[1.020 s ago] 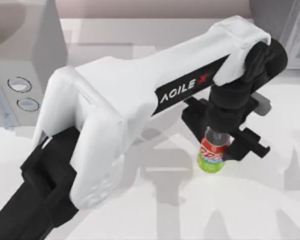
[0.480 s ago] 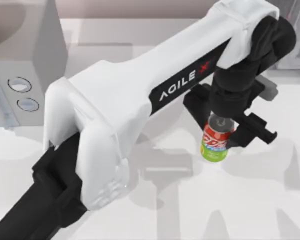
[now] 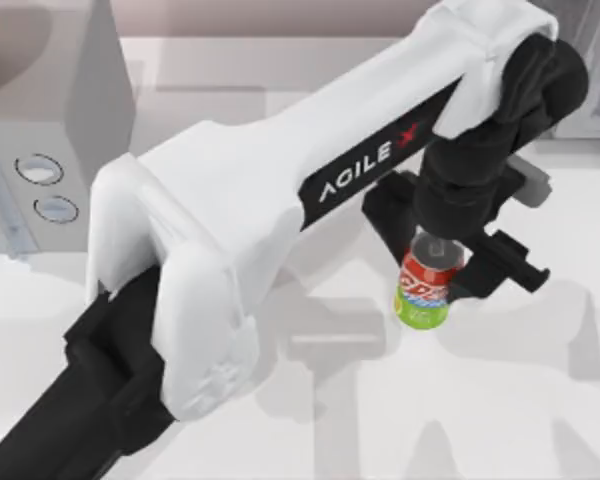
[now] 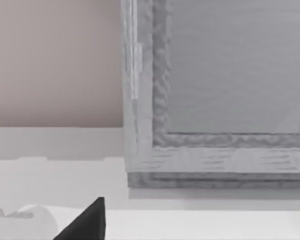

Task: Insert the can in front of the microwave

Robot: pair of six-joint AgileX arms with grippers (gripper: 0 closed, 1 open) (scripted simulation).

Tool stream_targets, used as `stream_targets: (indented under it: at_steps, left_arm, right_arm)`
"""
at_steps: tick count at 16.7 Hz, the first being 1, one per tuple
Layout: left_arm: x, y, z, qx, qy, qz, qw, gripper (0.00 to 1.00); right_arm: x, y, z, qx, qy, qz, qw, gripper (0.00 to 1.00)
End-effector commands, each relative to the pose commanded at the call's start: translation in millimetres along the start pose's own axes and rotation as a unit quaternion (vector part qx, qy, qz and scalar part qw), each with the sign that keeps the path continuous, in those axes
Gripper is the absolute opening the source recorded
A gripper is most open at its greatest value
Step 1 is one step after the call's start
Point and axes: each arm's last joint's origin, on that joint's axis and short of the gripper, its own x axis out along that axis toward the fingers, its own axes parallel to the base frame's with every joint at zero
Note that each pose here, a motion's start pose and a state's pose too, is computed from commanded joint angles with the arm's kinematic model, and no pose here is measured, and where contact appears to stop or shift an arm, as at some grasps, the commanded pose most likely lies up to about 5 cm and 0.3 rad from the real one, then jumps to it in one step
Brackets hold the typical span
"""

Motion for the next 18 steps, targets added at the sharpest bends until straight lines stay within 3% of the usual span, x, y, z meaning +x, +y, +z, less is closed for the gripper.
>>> stream_targets:
  at_steps: [5, 9, 14, 18]
  left_arm:
    - [7.8, 22.7, -20.6, -0.004, 0.070, -0.005, 0.998, 0.00]
    - [10.1, 57.4, -58.4, -0.013, 0.142, -0.022, 0.990, 0.00]
    - [9.3, 113.8, -132.5, -0.045, 0.208, -0.063, 0.975, 0.00]
    - [8.6, 164.6, -204.4, -0.095, 0.209, -0.101, 0.968, 0.00]
  right_arm:
    - [0.0, 0.0, 0.0, 0.000, 0.000, 0.000, 1.000, 1.00]
    - [0.0, 0.0, 0.0, 0.000, 0.000, 0.000, 1.000, 1.00]
    - [0.0, 0.0, 0.0, 0.000, 0.000, 0.000, 1.000, 1.00]
    - [0.0, 0.0, 0.0, 0.000, 0.000, 0.000, 1.000, 1.00]
